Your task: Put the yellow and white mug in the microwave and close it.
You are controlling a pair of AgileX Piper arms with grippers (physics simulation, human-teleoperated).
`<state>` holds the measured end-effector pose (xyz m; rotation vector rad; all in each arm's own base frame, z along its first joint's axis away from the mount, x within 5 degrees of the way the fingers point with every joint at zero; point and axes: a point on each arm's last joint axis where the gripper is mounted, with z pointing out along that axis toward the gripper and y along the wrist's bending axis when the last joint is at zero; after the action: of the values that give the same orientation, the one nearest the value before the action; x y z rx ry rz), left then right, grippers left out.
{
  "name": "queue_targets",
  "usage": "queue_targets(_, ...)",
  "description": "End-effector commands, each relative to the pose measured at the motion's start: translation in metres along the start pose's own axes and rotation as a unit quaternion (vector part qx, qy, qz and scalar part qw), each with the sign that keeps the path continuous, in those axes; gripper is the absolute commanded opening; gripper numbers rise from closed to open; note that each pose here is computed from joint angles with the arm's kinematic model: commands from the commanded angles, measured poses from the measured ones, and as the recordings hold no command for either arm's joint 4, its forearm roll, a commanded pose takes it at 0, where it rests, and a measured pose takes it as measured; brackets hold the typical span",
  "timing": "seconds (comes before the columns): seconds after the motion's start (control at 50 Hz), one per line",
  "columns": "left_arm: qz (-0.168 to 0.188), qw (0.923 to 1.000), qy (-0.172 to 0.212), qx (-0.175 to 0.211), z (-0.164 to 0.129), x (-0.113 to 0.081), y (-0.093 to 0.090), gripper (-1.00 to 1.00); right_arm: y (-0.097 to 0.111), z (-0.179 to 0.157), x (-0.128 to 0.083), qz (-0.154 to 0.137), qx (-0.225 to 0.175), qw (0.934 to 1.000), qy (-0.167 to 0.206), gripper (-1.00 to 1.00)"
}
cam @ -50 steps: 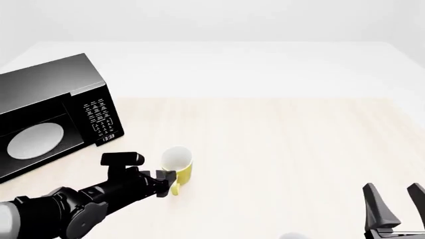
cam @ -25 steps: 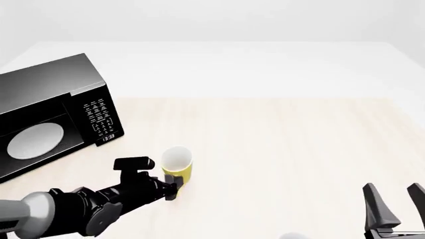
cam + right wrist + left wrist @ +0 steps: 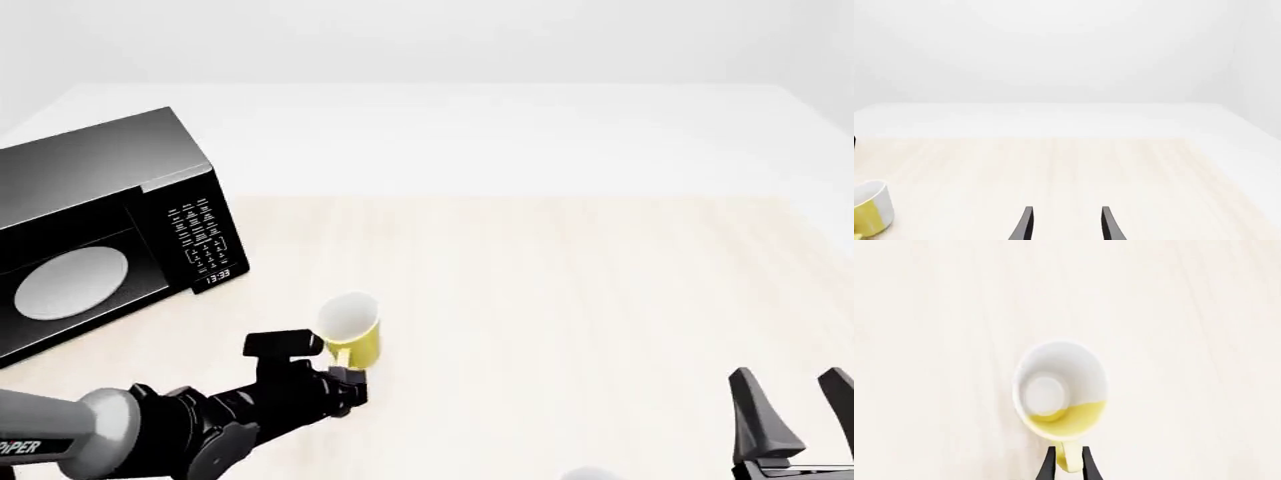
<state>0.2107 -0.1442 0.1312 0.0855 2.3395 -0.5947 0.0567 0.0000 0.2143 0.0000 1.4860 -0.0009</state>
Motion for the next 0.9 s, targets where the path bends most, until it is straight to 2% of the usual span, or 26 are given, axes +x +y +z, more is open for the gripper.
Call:
queue_targets(0.02, -0.001, 0.9999, -0.012, -0.009, -0.01, -0.004, 0.005, -1.0, 0.0, 0.0, 0.0, 0.0, 0.0, 1.0, 0.0, 1.0)
queue_targets(0.4, 0.018, 0.9983, -0.053, -0.015, -0.042, -0.02, 0.011, -1.0, 0.0, 0.0, 0.0, 0.0, 0.0, 1.0, 0.0, 1.0)
queue_targets(0.42, 0.03, 0.997, -0.069, -0.018, -0.051, -0.025, 0.013, -1.0, 0.0, 0.0, 0.0, 0.0, 0.0, 1.0, 0.0, 1.0)
queue_targets(0.44, 0.03, 0.997, -0.069, -0.018, -0.051, -0.025, 0.013, -1.0, 0.0, 0.0, 0.0, 0.0, 0.0, 1.0, 0.0, 1.0)
queue_targets(0.56, 0.047, 0.9939, -0.095, -0.03, -0.067, -0.033, 0.02, -1.0, 0.0, 0.0, 0.0, 0.0, 0.0, 1.0, 0.0, 1.0)
queue_targets(0.7, 0.05, 0.9913, -0.113, -0.043, -0.08, -0.035, 0.027, -1.0, 0.0, 0.0, 0.0, 0.0, 0.0, 1.0, 0.0, 1.0)
queue_targets(0.8, 0.066, 0.9866, -0.132, -0.069, -0.091, -0.039, 0.038, -1.0, 0.0, 0.0, 0.0, 0.0, 0.0, 1.0, 0.0, 1.0)
queue_targets(0.9, 0.06, 0.9855, -0.138, -0.079, -0.095, -0.04, 0.043, -1.0, 0.0, 0.0, 0.0, 0.0, 0.0, 1.0, 0.0, 1.0)
